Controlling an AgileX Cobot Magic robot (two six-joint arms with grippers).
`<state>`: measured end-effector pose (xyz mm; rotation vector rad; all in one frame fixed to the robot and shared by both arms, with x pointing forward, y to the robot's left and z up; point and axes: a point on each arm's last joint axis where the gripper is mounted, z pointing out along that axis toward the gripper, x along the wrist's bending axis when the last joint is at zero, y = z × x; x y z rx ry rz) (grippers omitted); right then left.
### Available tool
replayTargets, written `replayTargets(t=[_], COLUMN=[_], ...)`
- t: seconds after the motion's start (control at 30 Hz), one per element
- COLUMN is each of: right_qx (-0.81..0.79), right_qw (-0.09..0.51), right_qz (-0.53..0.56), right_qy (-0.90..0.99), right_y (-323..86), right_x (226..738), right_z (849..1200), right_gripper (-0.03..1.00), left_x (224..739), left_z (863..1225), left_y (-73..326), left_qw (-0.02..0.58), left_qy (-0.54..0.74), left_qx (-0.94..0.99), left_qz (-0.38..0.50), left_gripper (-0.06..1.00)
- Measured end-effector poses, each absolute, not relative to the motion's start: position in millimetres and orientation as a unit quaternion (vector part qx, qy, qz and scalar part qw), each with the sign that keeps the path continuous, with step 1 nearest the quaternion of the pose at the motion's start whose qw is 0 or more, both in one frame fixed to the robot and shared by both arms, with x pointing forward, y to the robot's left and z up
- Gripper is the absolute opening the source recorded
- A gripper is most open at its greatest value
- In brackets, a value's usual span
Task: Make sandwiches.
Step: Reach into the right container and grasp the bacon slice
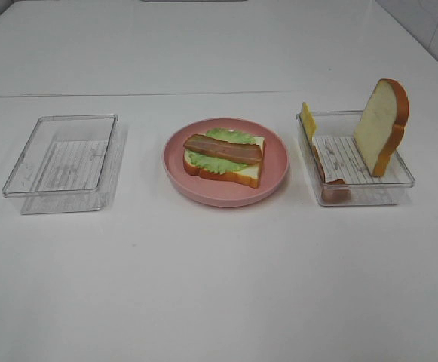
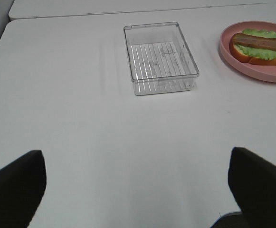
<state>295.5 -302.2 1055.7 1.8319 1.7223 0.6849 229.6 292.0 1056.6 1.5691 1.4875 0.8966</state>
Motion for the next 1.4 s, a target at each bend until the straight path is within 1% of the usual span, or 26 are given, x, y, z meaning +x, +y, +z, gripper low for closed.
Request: replayTargets(t=[0.07, 0.13, 0.2, 0.23, 0.3, 0.33, 0.37, 0.43, 0.57, 0.8, 0.9, 0.97, 1.2, 1.3, 1.37, 1.4], right_qx=[0.681, 0.691, 0.693, 0.699, 0.701, 0.705, 0.705, 0.71, 0.715, 0.716, 0.714, 0.713, 0.713, 0.703, 0.688, 0.688], right_qw=[0.256, 0.225, 0.217, 0.199, 0.193, 0.18, 0.18, 0.16, 0.14, 0.093, 0.087, 0.071, 0.034, 0.027, 0.02, 0.02], right_qz=[0.246, 0.227, 0.223, 0.211, 0.205, 0.191, 0.191, 0.174, 0.16, 0.112, 0.102, 0.098, 0.127, 0.136, 0.137, 0.137], right_qy=[0.641, 0.649, 0.65, 0.654, 0.656, 0.659, 0.659, 0.663, 0.666, 0.683, 0.688, 0.691, 0.689, 0.698, 0.712, 0.712], right_y=[-301.5, -297.9, -297.0, -295.0, -294.5, -293.4, -293.4, -291.5, -289.3, -284.7, -283.9, -280.9, -269.1, -257.2, -239.8, -239.8], right_x=[301.6, 327.4, 333.1, 347.0, 352.4, 365.8, 365.8, 383.8, 401.8, 452.5, 464.5, 484.4, 519.3, 532.8, 544.7, 544.7], right_z=[1057.9, 1070.4, 1072.4, 1076.2, 1077.3, 1079.3, 1079.3, 1079.6, 1077.8, 1062.3, 1057.6, 1050.4, 1040.0, 1035.5, 1027.6, 1027.6], right_gripper=[0.96, 0.96, 0.96, 0.96, 0.96, 0.96, 0.96, 0.96, 0.96, 0.96, 0.96, 0.96, 0.96, 0.96, 0.96, 0.96], left_x=[229.6, 229.6, 229.6, 229.6, 229.6, 229.6, 229.6, 229.6, 229.6, 229.6, 229.6, 229.6, 229.6, 229.6, 229.6, 229.6], left_z=[1056.6, 1056.6, 1056.6, 1056.6, 1056.6, 1056.6, 1056.6, 1056.6, 1056.6, 1056.6, 1056.6, 1056.5, 1056.5, 1056.5, 1056.5, 1056.5], left_y=[292.0, 292.0, 292.0, 292.0, 292.0, 292.0, 292.0, 292.0, 292.0, 292.2, 292.3, 292.5, 292.6, 292.7, 292.7, 292.7], left_qw=[0.39, 0.39, 0.39, 0.39, 0.39, 0.39, 0.39, 0.39, 0.39, 0.389, 0.389, 0.387, 0.387, 0.387, 0.387, 0.387], left_qy=[0.585, 0.585, 0.585, 0.585, 0.585, 0.585, 0.585, 0.585, 0.585, 0.585, 0.585, 0.585, 0.585, 0.585, 0.585, 0.585], left_qx=[0.617, 0.617, 0.617, 0.617, 0.617, 0.617, 0.617, 0.617, 0.617, 0.617, 0.617, 0.618, 0.618, 0.618, 0.618, 0.618], left_qz=[0.353, 0.353, 0.353, 0.353, 0.353, 0.353, 0.353, 0.353, 0.353, 0.353, 0.354, 0.355, 0.355, 0.356, 0.356, 0.356], left_gripper=[0.98, 0.98, 0.98, 0.98, 0.98, 0.98, 0.98, 0.98, 0.98, 0.98, 0.98, 0.98, 0.98, 0.98, 0.98, 0.98])
